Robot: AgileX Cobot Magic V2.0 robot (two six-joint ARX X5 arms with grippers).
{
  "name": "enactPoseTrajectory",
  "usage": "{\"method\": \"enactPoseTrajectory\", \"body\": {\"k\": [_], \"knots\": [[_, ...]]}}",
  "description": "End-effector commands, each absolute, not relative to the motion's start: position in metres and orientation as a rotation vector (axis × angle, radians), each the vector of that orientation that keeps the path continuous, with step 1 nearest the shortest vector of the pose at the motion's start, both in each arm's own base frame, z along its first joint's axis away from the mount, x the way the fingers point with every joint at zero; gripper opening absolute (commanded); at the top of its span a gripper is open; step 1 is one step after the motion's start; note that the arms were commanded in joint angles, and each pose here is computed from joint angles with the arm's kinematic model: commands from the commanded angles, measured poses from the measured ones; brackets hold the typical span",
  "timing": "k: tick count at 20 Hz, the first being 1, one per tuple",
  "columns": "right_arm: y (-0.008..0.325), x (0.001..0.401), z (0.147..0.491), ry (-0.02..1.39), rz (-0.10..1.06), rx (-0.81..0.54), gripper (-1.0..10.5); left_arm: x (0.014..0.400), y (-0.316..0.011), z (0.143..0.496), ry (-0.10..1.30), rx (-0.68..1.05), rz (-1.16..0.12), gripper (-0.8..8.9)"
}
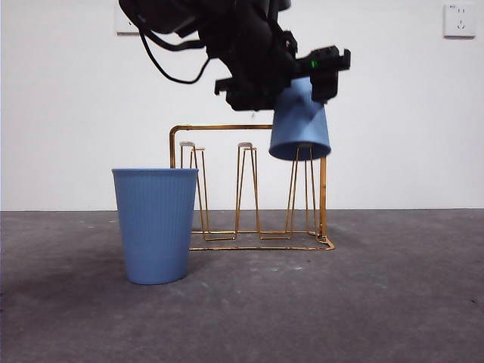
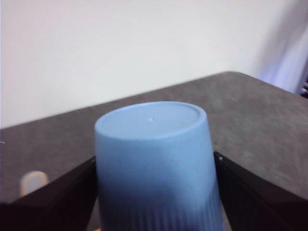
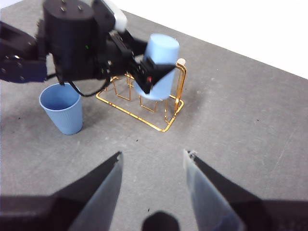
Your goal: Pick up cup 1,put cup 1 in the cup rack,pick up cup 2,put cup 2 in the cup rack
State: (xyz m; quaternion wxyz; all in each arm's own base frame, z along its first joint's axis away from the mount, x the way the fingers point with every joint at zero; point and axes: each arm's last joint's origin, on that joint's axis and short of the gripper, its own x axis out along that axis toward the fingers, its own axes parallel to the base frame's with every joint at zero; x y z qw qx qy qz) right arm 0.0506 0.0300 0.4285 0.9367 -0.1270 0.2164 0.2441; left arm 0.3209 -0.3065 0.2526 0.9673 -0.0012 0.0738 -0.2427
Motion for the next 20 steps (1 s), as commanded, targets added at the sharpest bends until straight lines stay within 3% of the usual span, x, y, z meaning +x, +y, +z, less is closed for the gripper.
{"method": "enactPoseTrajectory", "body": {"k": [1, 11, 20], "knots": [[0.030, 0.051, 0.428, 0.435, 0.499, -0.266, 2.2, 0.325, -0.313, 0.235, 0.186, -0.010, -0.496, -0.07], [0.030, 0.051, 0.428, 0.436, 0.500, -0.268, 2.2, 0.325, -0.325, 0.190, 0.332, -0.014, -0.486, -0.07], [0.030, 0.051, 0.428, 0.436, 0.501, -0.270, 2.2, 0.320, -0.325, 0.176, 0.448, 0.001, -0.469, 0.04]]}}
